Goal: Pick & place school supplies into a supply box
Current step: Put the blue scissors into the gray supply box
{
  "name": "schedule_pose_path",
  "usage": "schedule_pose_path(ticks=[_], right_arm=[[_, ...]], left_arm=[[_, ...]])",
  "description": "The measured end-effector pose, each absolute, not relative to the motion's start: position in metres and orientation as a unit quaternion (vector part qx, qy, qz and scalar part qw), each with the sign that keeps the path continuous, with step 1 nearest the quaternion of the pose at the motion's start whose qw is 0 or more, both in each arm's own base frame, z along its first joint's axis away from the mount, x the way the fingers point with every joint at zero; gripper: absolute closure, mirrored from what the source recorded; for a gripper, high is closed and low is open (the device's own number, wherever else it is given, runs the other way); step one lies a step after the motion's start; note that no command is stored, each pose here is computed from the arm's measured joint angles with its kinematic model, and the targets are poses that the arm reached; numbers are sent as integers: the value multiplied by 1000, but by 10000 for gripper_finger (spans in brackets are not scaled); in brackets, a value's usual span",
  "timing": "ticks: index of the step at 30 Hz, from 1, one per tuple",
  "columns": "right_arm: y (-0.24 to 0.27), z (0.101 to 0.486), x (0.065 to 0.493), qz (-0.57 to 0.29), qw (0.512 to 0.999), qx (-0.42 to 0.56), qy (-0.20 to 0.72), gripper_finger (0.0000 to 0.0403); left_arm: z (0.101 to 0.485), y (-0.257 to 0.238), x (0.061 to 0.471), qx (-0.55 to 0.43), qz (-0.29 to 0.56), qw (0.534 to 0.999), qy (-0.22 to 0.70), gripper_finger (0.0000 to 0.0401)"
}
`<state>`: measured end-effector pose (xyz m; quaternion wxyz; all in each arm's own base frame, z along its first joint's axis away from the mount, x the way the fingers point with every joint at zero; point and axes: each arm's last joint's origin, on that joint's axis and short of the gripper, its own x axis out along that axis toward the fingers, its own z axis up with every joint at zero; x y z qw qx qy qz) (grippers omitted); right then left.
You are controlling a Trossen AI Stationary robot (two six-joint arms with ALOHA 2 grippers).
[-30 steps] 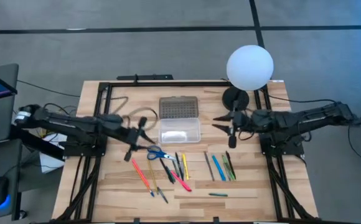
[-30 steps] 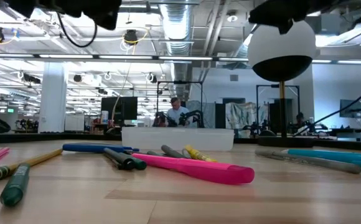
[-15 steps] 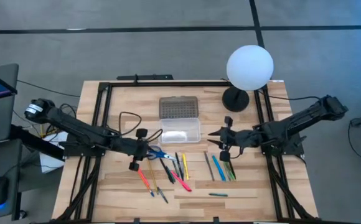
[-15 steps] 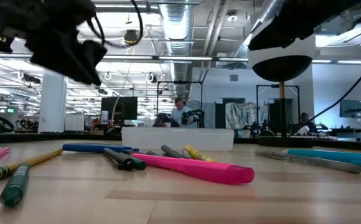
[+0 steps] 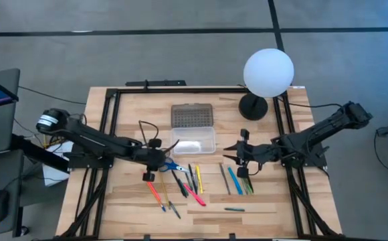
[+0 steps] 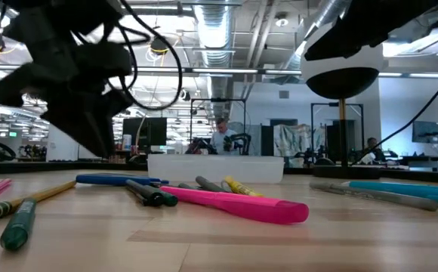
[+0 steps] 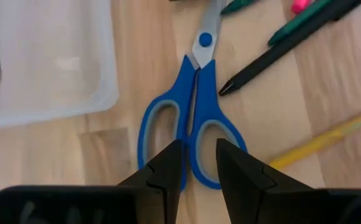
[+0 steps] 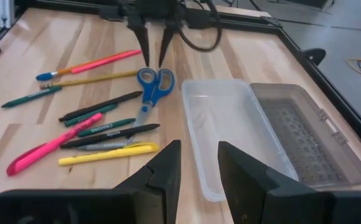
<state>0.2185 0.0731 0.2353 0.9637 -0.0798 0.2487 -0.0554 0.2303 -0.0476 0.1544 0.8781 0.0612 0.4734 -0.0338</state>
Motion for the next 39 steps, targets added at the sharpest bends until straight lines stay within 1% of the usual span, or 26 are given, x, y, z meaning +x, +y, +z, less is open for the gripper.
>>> schedule_pose_path(ticks=[5,13,22,27,33,39], right_arm=[[75,236,218,-52,964,-80,247,301],[76,235,217,-49,964,-78,249,301],[76,235,217,-49,964,-78,250,301],[76,235,217,-48,964,-78,250,301],[76,235,217,-48,964,-77,250,301],[76,235,217,-48,964,-77,251,301]], left_arm=[[148,-46,236,52,-47,877,475,308],[145,-41,237,49,-45,873,483,304],[145,-41,236,46,-43,871,487,263],[133,-42,240,42,-51,863,502,249],[120,-40,245,35,-51,853,518,256],[121,-38,245,28,-47,853,519,281]])
